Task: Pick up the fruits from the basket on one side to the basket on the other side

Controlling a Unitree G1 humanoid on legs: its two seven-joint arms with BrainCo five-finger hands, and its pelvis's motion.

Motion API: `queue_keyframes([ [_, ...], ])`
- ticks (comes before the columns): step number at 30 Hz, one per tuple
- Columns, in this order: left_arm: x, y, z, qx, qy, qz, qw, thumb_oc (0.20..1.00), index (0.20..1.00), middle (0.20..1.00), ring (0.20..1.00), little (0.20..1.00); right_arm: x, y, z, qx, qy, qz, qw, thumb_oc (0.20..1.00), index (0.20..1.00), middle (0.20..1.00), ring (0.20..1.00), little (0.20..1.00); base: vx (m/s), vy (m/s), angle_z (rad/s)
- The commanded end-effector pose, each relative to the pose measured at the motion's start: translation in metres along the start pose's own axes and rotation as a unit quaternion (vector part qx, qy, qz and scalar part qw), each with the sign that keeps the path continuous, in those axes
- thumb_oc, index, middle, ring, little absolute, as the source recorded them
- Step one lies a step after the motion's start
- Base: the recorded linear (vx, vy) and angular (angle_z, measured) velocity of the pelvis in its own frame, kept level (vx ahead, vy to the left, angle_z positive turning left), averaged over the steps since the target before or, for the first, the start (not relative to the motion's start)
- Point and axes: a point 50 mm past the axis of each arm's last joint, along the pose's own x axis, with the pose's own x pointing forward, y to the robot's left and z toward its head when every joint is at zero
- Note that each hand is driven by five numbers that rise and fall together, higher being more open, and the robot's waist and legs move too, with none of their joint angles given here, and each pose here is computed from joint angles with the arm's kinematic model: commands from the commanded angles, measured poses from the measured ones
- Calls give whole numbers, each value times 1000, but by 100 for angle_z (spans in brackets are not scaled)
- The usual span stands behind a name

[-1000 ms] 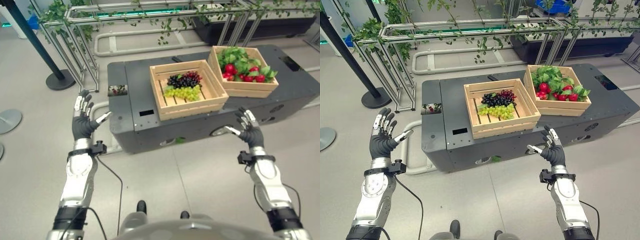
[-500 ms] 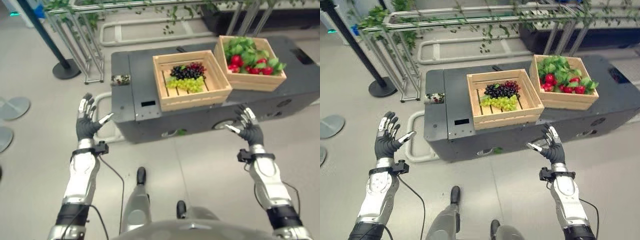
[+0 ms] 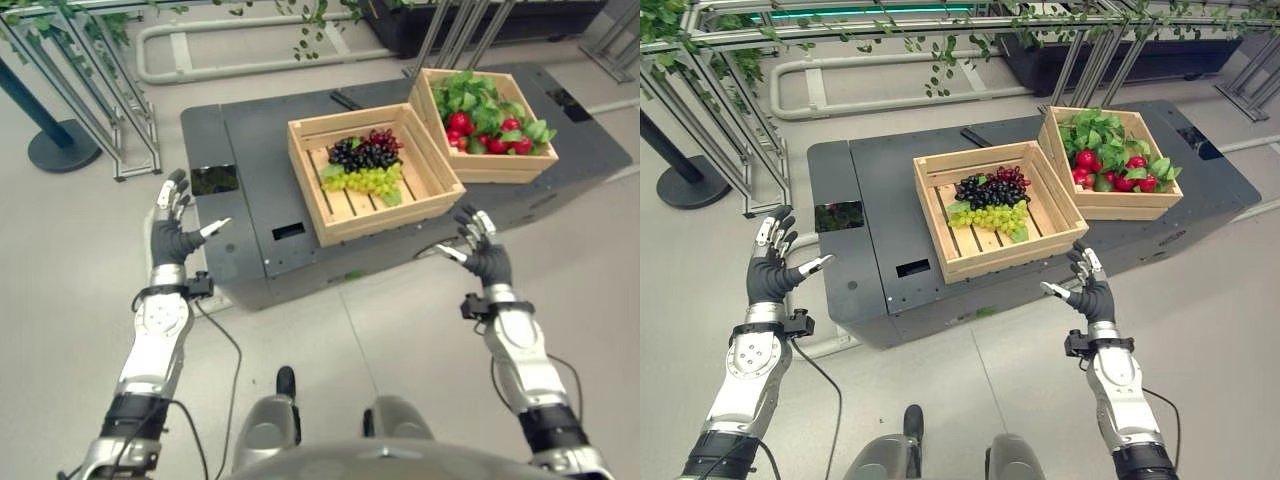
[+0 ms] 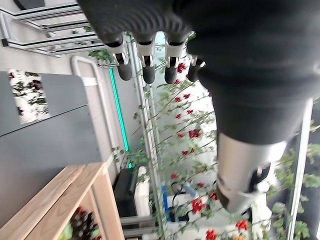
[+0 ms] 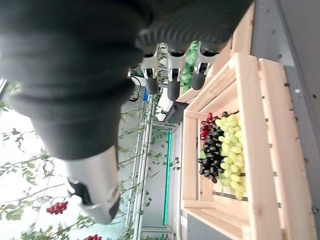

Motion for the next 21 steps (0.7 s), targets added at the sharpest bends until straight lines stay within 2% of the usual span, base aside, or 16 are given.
queue_keyframes([
  [1, 2, -1, 20, 6, -59, -19, 998, 1000, 1000, 1000, 1000, 1000, 5, -14, 22, -12, -61, -24, 998, 1000, 1000, 1000, 1000, 1000, 79, -32, 20],
  [5, 0, -7, 18, -14, -56, -23, 998, 1000, 1000, 1000, 1000, 1000, 7, -19, 23, -23, -61, -32, 997, 1000, 1000, 1000, 1000, 1000, 73, -75, 50],
  [21, 0, -14, 19, -29, -57, -39, 997, 1000, 1000, 1000, 1000, 1000, 4, -19, 18, -16, -51, -32, 998, 1000, 1000, 1000, 1000, 1000, 50, -46, -4],
])
